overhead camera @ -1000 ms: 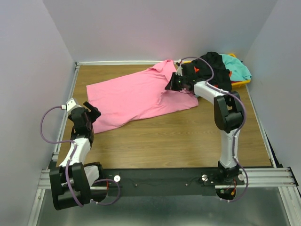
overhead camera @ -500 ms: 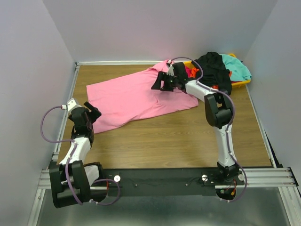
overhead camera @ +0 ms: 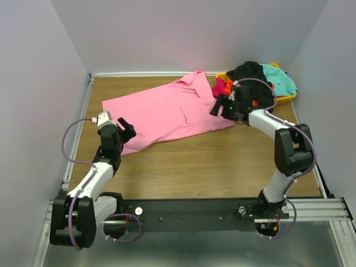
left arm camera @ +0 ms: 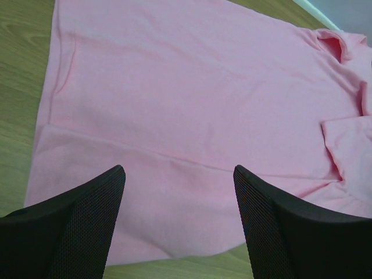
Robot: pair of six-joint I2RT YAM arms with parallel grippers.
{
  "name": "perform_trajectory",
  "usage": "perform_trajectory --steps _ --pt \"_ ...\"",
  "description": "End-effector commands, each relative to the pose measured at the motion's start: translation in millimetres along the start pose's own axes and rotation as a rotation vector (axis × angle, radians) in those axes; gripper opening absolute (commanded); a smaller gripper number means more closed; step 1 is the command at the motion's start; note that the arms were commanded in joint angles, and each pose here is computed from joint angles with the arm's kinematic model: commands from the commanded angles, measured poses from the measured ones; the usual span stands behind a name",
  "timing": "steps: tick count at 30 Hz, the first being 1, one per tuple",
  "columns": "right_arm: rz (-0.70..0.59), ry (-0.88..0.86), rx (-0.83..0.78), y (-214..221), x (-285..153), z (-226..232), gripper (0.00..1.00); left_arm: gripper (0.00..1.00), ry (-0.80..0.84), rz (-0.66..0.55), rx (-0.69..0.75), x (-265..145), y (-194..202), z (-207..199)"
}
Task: Fold and stack the t-shirts
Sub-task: Fold the tshirt
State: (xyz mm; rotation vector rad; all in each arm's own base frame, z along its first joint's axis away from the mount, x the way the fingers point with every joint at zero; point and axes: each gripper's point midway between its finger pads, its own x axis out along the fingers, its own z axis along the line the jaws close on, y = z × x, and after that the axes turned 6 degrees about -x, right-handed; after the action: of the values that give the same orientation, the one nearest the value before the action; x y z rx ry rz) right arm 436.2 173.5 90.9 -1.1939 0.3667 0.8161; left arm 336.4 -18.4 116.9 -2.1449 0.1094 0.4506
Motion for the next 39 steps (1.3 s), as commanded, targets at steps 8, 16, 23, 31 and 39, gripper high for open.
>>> perform_trajectory --steps 8,16,23,31,39 --pt "0.0 0.224 0.121 13 -14 -91 0.91 0.83 -0.091 -0.022 -0.005 4 0 5" --pt "0.057 0.231 0.136 29 5 -101 0.85 0.83 -0.089 -0.017 -0.002 4 1 5" --pt "0.066 0.294 0.154 37 6 -117 0.78 0.83 -0.078 -0.019 -0.003 1 -1 2" --pt "0.091 0.291 0.16 46 11 -119 0.44 0.83 -0.069 -0.023 -0.022 0 -2 0" --pt "0.037 0.389 0.153 39 -14 -136 0.0 0.83 -0.086 0.025 -0.013 3 20 -11"
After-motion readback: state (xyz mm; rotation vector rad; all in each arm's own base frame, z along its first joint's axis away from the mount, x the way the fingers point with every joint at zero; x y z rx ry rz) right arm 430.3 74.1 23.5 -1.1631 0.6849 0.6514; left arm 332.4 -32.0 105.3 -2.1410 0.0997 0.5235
